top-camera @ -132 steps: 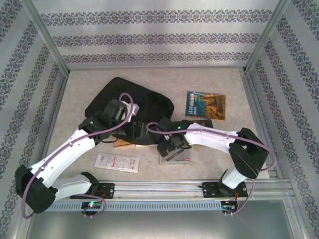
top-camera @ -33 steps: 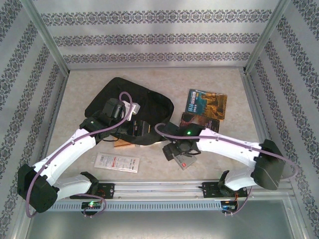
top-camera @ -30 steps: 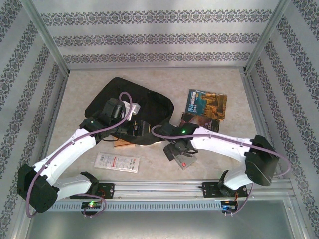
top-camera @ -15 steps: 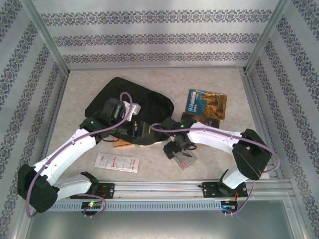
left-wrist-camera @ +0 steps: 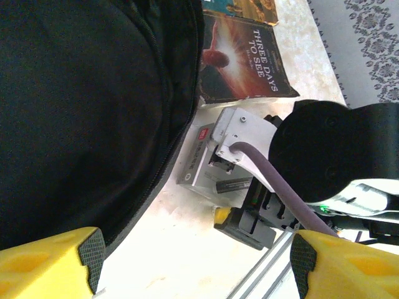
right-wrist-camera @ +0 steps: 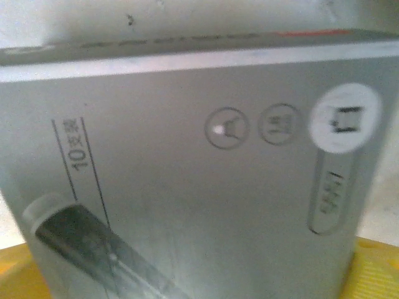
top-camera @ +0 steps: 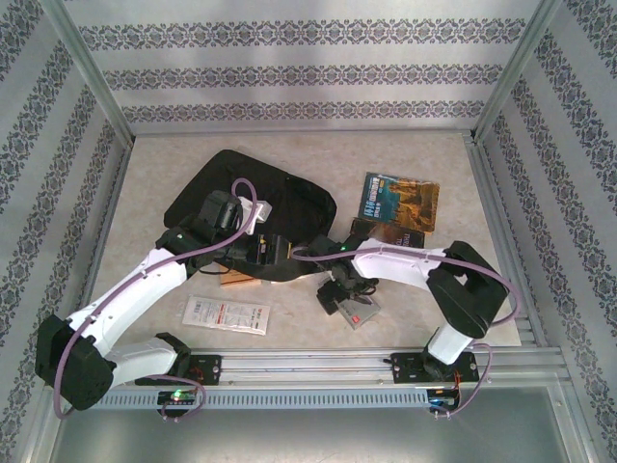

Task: Pack the student bag

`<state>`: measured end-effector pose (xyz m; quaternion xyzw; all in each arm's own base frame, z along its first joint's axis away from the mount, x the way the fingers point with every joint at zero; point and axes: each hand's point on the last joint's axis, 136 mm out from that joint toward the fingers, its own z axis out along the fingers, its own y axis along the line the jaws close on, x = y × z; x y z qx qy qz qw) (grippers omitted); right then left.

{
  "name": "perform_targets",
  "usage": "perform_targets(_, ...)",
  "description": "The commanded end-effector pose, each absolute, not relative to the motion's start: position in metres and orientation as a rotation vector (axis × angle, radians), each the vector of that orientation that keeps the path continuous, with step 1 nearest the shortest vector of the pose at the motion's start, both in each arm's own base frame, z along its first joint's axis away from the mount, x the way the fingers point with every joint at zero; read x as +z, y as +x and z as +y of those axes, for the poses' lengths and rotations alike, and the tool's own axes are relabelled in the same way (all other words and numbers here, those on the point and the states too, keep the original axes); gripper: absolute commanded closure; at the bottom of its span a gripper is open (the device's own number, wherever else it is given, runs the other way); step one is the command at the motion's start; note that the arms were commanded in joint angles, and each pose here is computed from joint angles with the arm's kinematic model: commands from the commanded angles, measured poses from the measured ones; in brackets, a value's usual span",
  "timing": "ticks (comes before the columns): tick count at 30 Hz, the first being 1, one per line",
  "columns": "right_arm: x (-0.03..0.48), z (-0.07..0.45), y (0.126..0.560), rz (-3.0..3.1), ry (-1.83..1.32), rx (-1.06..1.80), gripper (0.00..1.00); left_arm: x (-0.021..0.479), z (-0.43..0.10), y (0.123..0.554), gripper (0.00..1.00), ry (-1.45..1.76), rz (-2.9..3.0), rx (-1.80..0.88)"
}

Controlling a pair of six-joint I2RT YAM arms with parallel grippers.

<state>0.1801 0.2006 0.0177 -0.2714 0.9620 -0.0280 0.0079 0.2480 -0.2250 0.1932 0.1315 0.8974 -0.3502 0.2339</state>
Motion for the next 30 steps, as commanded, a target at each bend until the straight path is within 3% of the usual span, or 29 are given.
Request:
perform_targets(1,0.008,0.204,0.175,3.017,-0.856,-0.116,0.02,0.196,-0.227,0.252,0.21,0.369,2.434,-0.988)
perform_targets(5,0.016,0.207,0.176,2.984,-0.839,-0.083,0.12,0.201,-0.225,0.253,0.21,0.356,2.429,-0.979)
perform_targets(7,0.027,0.207,0.177,2.957,-0.823,-0.047,0.25,0.208,-0.224,0.254,0.20,0.346,2.417,-0.969)
perform_targets(10,0.043,0.206,0.175,2.924,-0.812,0.001,0.34,0.220,-0.218,0.257,0.20,0.305,2.397,-0.942)
perform_targets(15,0.081,0.216,0.177,2.802,-0.786,0.177,0.34,0.240,-0.221,0.257,0.20,0.227,2.365,-1.007)
perform_targets(22,0.138,0.236,0.183,2.585,-0.777,0.412,0.31,0.239,-0.260,0.252,0.14,0.167,2.347,-1.379)
perform_targets(30,0.163,0.251,0.184,2.487,-0.786,0.539,0.30,0.224,-0.281,0.247,0.16,0.167,2.372,-1.444)
